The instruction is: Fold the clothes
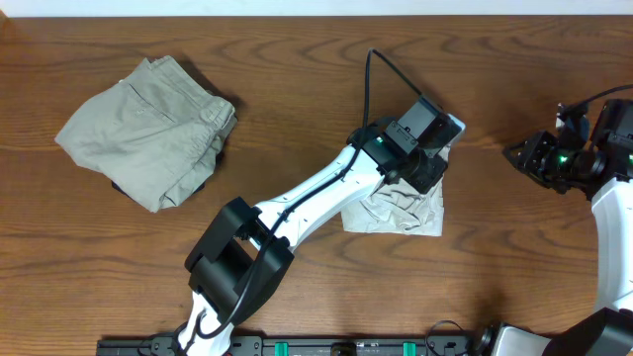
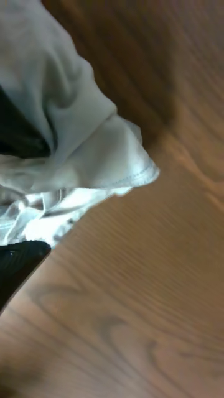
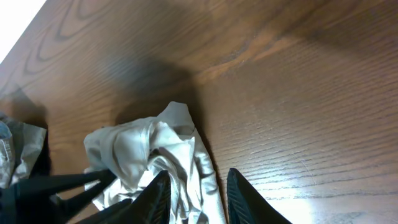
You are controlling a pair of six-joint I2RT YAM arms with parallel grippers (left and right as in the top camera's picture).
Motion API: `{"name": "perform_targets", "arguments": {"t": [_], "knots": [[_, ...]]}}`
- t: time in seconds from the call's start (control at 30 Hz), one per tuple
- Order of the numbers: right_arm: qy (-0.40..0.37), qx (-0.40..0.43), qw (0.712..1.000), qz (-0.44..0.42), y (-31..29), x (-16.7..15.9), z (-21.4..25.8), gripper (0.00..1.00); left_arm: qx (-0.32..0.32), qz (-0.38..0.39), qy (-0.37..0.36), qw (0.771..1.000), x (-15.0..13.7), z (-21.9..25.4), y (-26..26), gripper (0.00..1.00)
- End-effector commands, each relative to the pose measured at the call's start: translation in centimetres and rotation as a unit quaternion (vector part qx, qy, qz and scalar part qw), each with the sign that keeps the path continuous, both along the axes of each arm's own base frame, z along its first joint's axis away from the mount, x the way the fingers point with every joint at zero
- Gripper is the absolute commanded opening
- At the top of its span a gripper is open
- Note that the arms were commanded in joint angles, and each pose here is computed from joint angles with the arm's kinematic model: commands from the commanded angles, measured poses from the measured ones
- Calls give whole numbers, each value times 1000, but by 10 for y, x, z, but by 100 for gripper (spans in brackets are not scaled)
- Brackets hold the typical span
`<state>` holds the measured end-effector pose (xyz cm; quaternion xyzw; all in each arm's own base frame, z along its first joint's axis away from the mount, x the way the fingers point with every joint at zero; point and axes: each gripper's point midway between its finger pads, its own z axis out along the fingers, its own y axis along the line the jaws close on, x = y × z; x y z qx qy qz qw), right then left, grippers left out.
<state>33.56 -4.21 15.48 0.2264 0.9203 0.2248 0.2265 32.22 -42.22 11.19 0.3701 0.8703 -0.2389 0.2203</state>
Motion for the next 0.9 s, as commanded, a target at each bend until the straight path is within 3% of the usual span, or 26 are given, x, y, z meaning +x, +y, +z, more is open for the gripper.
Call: {"name": "perform_targets", "arguments": {"t": [0.0, 0.07, 0.17, 0.2, 0.33, 0.47, 0.5, 0.7, 0.77, 0.87], "knots": [[-16, -1, 999, 31, 11, 1, 10, 29, 25, 37, -42, 998, 21, 6, 12, 51], [-21, 3, 997, 70, 26, -2, 11, 31, 40, 56, -58, 996, 30, 8, 21, 66], [-10, 0, 993, 114, 48, -8, 5, 36, 47, 74, -64, 994, 38, 23, 36, 75], [-6, -2, 992, 123, 55, -9, 2, 37, 47, 79, -65, 994, 40, 29, 41, 87], [3, -8, 988, 153, 81, -11, -11, 40, 45, 106, -66, 991, 47, 59, 72, 98], [5, -11, 987, 158, 101, -7, -28, 43, 59, 139, -56, 987, 54, 75, 111, 100], [10, -13, 988, 154, 104, -6, -36, 43, 66, 148, -49, 986, 55, 75, 123, 99], [14, -17, 984, 178, 129, 0, -72, 41, 112, 156, 57, 980, 32, 42, 164, 50], [16, -19, 984, 177, 133, 4, -80, 40, 117, 135, 94, 979, 18, 24, 163, 41], [26, -21, 985, 169, 137, 9, -91, 38, 119, 95, 136, 979, -2, -2, 157, 36]]}}
